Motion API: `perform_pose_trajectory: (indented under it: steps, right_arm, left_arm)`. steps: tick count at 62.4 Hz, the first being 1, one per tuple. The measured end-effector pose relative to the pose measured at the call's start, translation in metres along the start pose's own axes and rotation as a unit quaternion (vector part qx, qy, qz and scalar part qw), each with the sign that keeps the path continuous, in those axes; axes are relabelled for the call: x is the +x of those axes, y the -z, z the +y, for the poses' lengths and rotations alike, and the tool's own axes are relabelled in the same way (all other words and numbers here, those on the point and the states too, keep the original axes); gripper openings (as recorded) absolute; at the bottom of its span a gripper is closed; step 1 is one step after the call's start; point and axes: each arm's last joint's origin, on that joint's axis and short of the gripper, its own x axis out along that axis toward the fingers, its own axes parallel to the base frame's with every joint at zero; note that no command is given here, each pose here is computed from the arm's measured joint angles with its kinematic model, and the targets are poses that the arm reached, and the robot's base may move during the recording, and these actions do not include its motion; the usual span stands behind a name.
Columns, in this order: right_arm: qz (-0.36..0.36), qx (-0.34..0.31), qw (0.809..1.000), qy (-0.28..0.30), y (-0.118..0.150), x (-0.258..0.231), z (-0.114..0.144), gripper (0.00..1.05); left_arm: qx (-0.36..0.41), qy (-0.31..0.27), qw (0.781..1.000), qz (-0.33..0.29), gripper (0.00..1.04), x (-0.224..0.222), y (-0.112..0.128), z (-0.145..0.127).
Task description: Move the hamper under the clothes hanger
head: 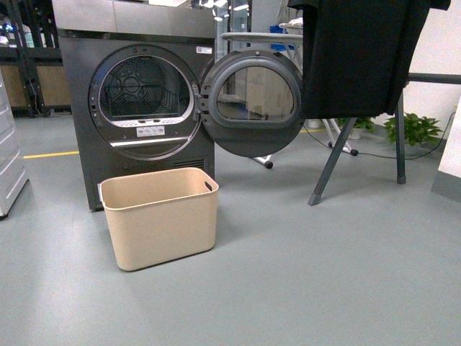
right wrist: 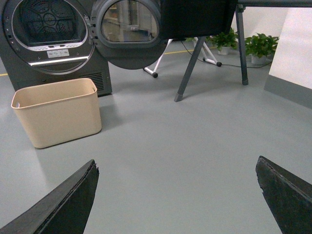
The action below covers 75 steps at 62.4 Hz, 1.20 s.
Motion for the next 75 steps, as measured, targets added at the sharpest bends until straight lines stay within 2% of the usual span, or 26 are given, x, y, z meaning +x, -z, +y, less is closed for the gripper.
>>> perform_pose_trajectory:
  steps: [75]
  right_arm:
    - [0.0,0.0,1.0,-0.002,-0.0001,0.0,0.0001,0.97]
  left_arm:
    - [0.0,-0.001,1.0,0.001,0.98,0.0001,0.0002,0.0001]
